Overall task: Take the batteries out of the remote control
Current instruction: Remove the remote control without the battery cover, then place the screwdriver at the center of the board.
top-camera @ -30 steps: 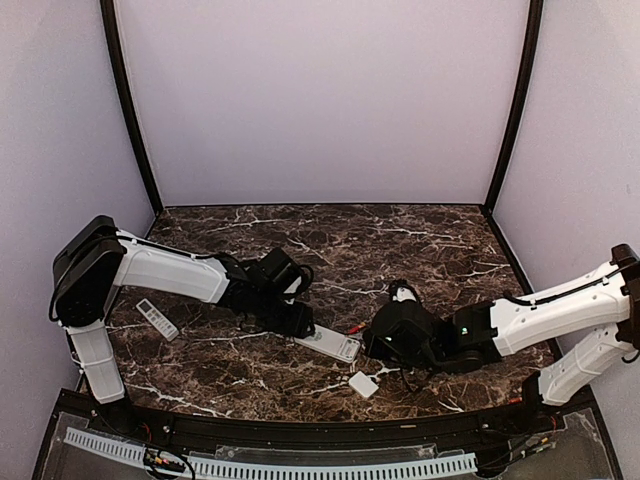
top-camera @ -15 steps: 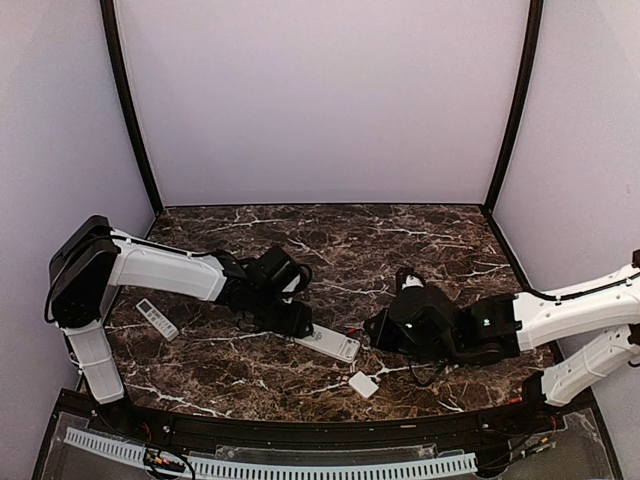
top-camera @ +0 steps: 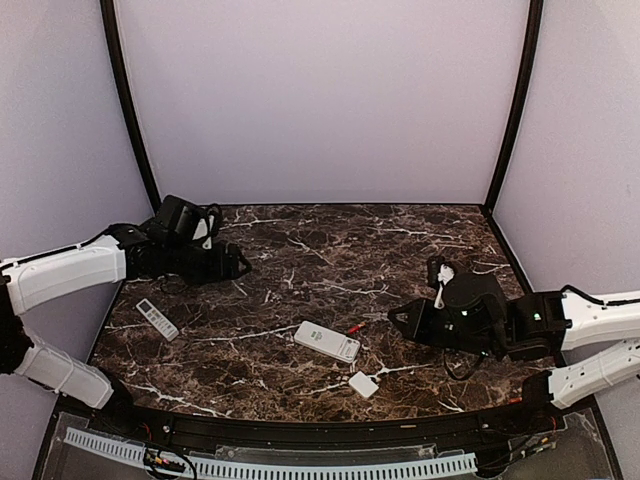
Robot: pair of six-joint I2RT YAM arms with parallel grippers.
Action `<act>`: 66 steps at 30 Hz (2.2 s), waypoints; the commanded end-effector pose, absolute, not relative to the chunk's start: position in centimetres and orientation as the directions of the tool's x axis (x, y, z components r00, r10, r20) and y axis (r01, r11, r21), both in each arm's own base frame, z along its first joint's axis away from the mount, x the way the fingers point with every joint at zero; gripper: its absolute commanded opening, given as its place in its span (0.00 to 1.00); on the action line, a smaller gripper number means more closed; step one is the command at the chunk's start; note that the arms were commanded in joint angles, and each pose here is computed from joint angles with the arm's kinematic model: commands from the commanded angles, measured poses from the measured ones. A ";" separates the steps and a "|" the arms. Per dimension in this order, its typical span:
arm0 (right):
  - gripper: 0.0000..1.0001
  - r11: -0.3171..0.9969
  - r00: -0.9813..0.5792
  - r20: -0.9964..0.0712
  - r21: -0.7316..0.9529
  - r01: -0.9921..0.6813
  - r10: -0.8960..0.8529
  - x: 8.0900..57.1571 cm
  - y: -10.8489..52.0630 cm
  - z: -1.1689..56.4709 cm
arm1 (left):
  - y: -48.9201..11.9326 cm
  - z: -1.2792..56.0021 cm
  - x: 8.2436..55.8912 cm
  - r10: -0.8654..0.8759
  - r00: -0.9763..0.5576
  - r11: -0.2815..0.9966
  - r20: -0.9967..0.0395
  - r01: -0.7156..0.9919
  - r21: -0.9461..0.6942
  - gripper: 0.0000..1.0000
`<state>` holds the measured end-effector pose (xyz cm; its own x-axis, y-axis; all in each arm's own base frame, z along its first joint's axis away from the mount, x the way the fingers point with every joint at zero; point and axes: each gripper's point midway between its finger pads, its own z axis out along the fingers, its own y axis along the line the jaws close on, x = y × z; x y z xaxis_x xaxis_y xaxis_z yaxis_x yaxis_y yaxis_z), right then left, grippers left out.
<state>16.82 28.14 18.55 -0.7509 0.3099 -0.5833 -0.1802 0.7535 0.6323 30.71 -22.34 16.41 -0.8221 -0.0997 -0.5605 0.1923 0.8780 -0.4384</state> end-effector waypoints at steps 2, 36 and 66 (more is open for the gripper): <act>0.00 0.758 -0.754 -0.579 0.629 -0.171 0.310 16.8 27.2 17.5 | -12.2 12.8 29.6 -0.279 -0.848 0.908 -0.450 -0.080 -0.411 0.77; 0.27 0.721 -0.852 -0.339 0.690 0.063 0.398 19.1 26.7 5.7 | -2.5 9.9 27.7 -0.588 -0.720 0.780 -0.369 -0.385 -0.493 0.81; 0.81 0.978 -0.868 -0.458 0.159 0.132 0.191 18.2 19.0 5.0 | -2.4 11.9 27.1 -0.602 -0.681 0.772 -0.417 -0.364 -0.521 0.80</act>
<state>18.92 21.28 5.52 -0.8484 0.3043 -0.4332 0.1607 0.9277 0.3370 27.57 -2.53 11.44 -0.6827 -0.6021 -0.4140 -0.3618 0.7708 -0.5244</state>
